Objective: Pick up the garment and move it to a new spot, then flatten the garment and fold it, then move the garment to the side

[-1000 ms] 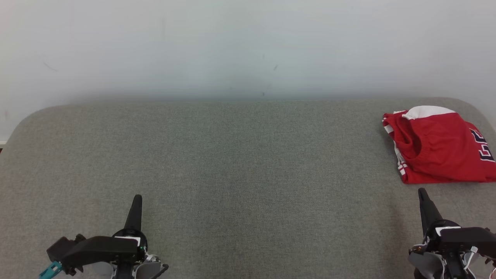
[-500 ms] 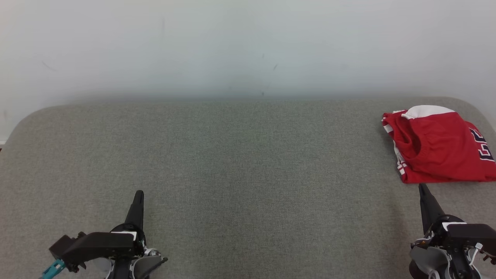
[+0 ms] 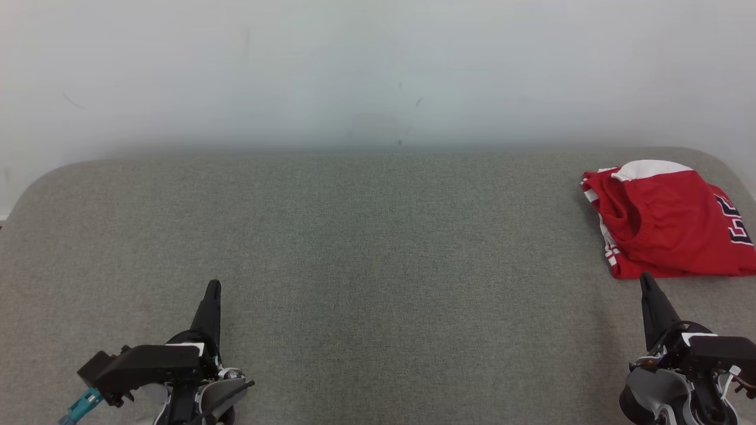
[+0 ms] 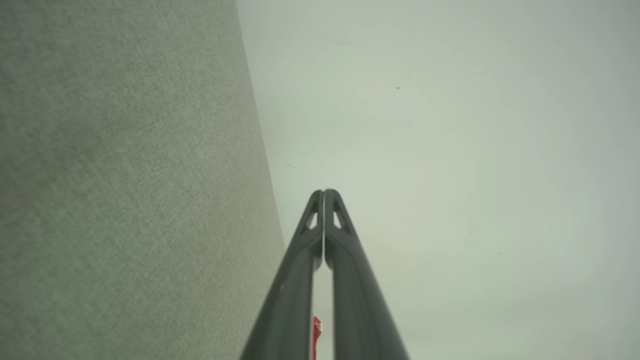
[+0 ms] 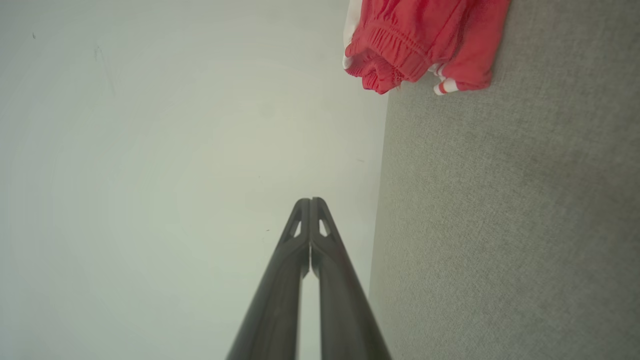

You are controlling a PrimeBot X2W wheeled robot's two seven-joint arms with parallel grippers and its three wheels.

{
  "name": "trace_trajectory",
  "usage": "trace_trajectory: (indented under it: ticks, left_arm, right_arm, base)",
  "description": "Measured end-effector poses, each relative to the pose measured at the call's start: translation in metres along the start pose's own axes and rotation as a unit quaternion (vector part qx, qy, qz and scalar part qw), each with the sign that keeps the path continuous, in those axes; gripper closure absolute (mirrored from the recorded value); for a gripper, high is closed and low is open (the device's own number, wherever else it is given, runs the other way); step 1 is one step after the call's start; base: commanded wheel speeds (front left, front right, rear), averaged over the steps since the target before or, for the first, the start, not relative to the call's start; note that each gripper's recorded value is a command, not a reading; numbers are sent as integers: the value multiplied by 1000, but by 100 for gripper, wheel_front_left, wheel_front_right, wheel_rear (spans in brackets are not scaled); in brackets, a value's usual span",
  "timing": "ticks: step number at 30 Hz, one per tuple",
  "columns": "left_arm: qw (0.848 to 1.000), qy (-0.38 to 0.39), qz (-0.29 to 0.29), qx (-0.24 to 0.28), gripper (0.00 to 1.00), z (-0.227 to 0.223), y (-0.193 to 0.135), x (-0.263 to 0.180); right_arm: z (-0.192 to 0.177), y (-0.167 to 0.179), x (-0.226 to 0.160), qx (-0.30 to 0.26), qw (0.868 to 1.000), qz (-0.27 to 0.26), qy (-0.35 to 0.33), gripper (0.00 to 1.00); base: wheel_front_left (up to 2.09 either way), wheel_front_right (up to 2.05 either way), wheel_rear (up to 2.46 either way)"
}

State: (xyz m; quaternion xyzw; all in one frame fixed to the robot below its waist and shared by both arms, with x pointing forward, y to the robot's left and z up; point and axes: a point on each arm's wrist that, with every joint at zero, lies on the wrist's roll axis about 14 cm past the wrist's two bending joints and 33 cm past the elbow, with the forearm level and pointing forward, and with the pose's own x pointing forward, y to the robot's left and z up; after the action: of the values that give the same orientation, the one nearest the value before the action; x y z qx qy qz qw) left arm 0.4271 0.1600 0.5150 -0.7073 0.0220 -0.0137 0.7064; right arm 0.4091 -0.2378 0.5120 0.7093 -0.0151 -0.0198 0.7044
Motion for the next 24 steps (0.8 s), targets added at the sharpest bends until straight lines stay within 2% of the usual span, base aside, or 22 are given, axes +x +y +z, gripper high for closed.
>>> trace_trajectory:
  ticks: [24]
  left_arm:
    - [1000, 0, 0, -1, 100, 0, 0, 0]
  right_arm:
    - [0, 0, 0, 0, 1000, 0, 0, 100]
  base:
    - [0, 0, 0]
